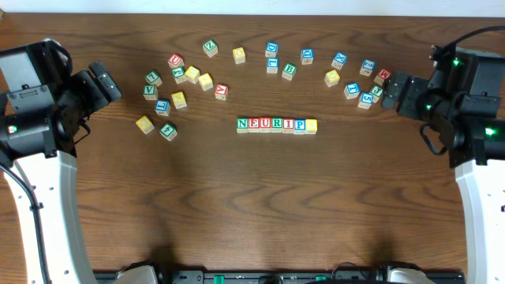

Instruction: Spell out NEURIPS

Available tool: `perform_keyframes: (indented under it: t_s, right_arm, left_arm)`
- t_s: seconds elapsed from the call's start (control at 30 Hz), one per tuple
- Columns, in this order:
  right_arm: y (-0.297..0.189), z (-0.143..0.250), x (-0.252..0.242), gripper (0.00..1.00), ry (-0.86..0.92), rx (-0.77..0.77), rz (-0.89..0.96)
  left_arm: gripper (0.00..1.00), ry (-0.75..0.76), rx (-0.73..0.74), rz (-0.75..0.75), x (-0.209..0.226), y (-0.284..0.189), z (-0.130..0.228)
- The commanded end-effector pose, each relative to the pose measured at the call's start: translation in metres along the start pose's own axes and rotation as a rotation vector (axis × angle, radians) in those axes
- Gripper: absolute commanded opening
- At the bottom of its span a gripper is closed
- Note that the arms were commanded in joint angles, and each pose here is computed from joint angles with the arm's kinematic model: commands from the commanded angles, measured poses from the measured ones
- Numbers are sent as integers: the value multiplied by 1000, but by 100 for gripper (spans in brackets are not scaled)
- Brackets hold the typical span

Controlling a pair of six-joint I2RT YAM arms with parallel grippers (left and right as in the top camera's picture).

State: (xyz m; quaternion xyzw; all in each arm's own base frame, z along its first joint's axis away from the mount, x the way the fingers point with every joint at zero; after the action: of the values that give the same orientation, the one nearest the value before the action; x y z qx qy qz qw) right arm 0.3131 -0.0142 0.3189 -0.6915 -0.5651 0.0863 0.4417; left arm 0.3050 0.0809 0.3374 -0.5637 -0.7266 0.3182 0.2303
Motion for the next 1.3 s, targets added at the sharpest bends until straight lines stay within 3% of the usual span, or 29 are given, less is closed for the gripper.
perform_keyframes:
  t_s: [0.0,0.67,0.9,1.27]
  right_arm:
    - [-10,-6,-4,99,4,-43,37]
    - [-54,-8,-4,99,3,-169,23]
    - [-60,6,-7,99,4,-100,21]
    - [-68,8,-7,99,3,-111,15]
  left_arm:
    - [99,0,-16,-5,1,-3,-4]
    - [99,0,-16,-5,1,-3,-4]
    - [99,0,-17,-5,1,-3,-4]
    - [99,0,-17,-5,1,-3,-4]
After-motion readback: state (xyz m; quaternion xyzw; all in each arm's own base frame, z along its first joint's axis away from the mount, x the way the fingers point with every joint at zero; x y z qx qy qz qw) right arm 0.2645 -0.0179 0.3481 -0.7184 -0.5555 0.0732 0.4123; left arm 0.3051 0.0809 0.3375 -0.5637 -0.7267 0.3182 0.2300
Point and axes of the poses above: each gripper's point midway between its finger pads, its own y axis out along the fingers, its own x axis along the line the jaws close on, z = x × y, the point moved 7 cm from there along -y, back along the fingers, and after that the axes turned 15 degrees about y, right-handed, at the moved point
